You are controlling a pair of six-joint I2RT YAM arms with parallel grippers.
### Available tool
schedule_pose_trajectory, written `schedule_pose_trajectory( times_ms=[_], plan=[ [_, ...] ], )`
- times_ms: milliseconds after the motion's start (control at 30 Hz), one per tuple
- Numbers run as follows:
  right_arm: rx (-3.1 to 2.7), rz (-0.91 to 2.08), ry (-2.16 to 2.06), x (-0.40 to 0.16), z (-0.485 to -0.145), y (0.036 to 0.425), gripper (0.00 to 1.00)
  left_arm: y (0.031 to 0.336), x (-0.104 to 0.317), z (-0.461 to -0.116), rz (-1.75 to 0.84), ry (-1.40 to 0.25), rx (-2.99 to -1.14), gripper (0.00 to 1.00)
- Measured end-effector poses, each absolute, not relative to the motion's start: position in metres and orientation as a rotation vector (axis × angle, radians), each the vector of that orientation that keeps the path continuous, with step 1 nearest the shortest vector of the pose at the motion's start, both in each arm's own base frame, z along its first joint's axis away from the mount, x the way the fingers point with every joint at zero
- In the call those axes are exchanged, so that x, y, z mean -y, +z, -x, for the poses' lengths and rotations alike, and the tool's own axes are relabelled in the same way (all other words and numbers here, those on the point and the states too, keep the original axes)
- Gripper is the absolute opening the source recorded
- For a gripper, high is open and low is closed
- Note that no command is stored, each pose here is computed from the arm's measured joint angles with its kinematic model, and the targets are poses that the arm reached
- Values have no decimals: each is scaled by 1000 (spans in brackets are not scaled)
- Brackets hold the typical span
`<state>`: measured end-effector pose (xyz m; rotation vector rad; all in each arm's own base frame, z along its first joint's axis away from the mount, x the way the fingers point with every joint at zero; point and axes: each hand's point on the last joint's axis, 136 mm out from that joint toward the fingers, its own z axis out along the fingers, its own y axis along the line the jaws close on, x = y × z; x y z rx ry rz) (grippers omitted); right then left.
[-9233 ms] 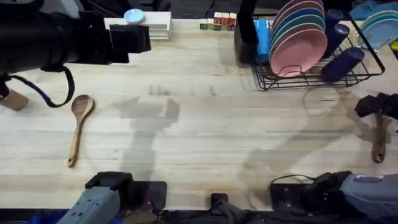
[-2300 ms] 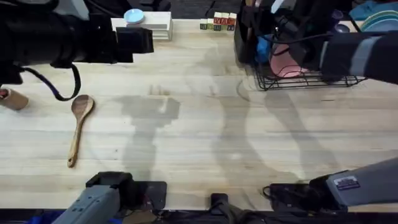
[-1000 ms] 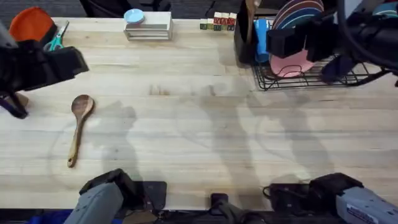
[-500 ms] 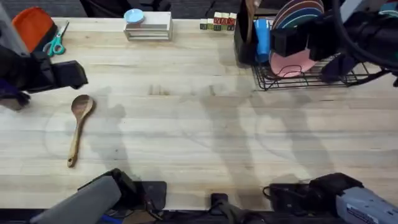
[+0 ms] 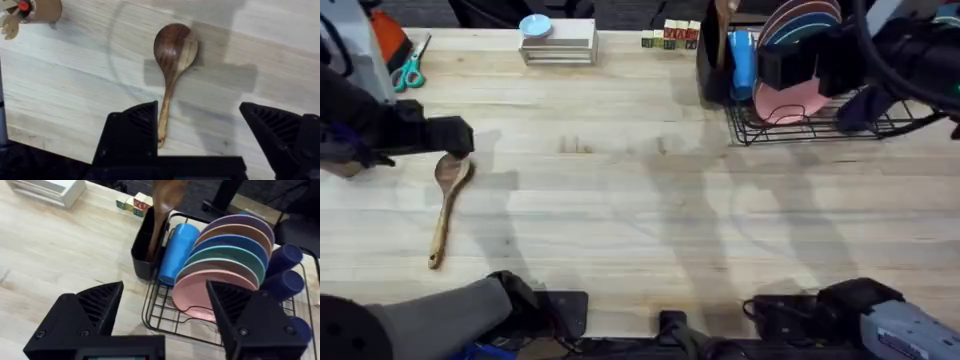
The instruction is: Pick up the spoon on the table one by one and put them onto the rack
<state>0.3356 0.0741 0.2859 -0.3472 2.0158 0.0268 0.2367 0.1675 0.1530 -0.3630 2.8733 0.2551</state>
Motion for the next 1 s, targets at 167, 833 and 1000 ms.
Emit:
schedule_pose_trajectory(
  times_ms=[167,833,1000],
  plan=[
    [-2021,331,-11,-68,-336,285,994,140,-183,-222,436,266,-2881,993],
    [-2030,332,-29,-66,-335,283,994,102,-191,-198,500,307,-2939,994],
    [-2031,332,-29,-66,-335,283,994,103,-194,-201,490,321,-2924,994]
  ],
)
